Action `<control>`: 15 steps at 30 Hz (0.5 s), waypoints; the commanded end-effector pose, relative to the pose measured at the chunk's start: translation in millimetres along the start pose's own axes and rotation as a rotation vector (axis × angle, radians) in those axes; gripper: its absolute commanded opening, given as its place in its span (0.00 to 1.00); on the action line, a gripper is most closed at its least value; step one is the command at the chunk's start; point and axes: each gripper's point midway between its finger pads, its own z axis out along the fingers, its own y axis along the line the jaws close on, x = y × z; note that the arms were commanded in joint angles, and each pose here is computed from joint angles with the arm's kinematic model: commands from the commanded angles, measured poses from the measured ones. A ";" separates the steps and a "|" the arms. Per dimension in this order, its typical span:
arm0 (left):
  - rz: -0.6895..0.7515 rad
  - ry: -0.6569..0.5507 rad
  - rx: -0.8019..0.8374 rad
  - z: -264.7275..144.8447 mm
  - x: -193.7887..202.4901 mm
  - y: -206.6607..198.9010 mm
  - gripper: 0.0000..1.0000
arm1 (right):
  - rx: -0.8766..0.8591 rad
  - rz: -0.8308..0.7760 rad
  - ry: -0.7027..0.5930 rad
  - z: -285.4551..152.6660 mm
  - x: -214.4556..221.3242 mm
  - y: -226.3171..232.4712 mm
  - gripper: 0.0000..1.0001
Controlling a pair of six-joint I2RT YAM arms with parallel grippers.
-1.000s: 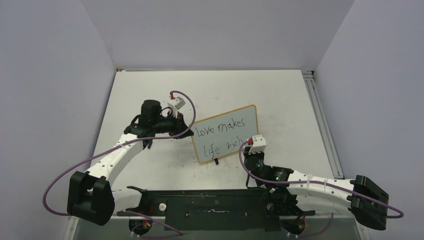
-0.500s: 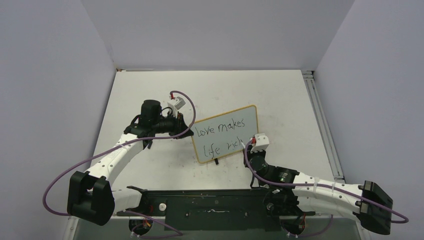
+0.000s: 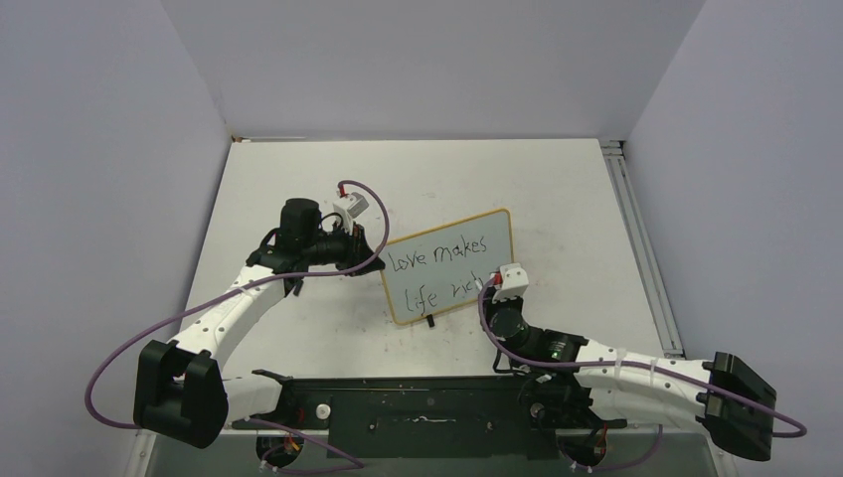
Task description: Write a sentence on the whiteboard
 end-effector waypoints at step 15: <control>0.026 -0.034 0.006 -2.9 -14.2 -6.3 0.00 | 0.045 0.039 -0.068 5.9 -25.2 -0.4 0.05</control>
